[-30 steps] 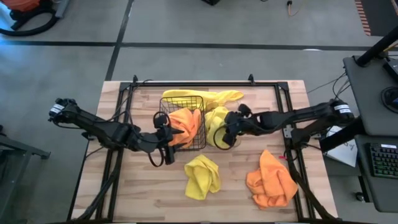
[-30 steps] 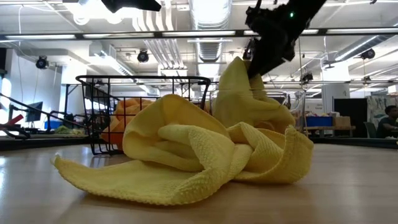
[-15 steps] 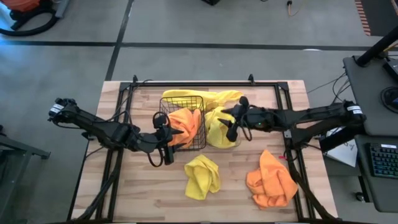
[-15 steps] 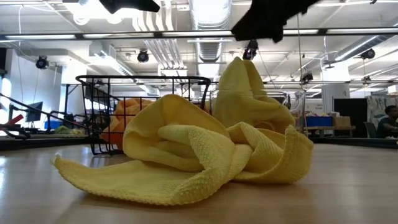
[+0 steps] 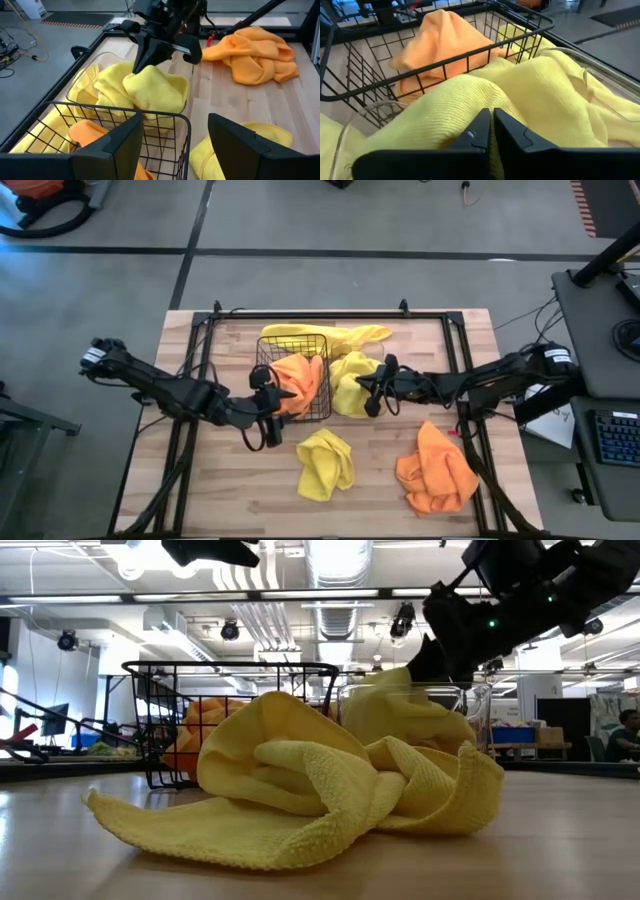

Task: Sort microfiber towel by color & place in baskets
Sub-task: Put the yellow microfiber towel into the transparent bin

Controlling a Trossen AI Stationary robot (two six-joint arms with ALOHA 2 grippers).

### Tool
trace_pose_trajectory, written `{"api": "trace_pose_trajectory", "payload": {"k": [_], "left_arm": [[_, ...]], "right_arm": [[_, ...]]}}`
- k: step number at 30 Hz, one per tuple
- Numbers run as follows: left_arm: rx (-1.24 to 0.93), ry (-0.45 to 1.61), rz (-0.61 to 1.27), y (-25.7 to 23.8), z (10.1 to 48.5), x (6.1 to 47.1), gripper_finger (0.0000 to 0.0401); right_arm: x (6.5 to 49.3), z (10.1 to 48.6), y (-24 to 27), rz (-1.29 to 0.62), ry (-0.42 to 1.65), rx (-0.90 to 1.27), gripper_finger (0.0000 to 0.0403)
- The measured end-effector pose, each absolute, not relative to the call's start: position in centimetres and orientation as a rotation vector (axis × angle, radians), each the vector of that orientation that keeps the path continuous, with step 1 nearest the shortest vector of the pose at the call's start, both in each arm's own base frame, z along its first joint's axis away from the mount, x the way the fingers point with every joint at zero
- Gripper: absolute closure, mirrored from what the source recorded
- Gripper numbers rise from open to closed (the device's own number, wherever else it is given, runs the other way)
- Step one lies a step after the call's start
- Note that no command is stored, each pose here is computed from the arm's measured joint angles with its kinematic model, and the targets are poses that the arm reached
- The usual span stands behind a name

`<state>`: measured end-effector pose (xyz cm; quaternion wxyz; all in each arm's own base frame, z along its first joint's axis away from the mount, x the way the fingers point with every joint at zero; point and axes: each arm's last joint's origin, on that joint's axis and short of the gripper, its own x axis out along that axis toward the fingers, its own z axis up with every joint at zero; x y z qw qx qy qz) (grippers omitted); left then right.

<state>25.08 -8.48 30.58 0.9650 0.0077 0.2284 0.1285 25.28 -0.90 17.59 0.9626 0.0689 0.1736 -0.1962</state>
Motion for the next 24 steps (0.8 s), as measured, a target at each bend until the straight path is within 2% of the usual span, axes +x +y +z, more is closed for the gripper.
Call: {"api": "trace_pose_trajectory", "payload": {"k": [8, 17, 24], "left_arm": [[0.054, 0.501, 0.208, -10.2, 29.4, 25.4, 0.0194], [0.108, 0.528, 0.051, -13.7, 27.3, 26.5, 0.0194], [0.121, 0.548, 0.015, -15.6, 24.6, 28.2, 0.0194]], "right_arm": [[25.5, 19.5, -0.9, -0.395, 0.310, 0.155, 0.0390], [25.8, 23.7, -0.6, -0.443, 0.558, 0.216, 0.0390], [26.2, 26.9, 0.3, -0.429, 0.603, 0.234, 0.0390]]}}
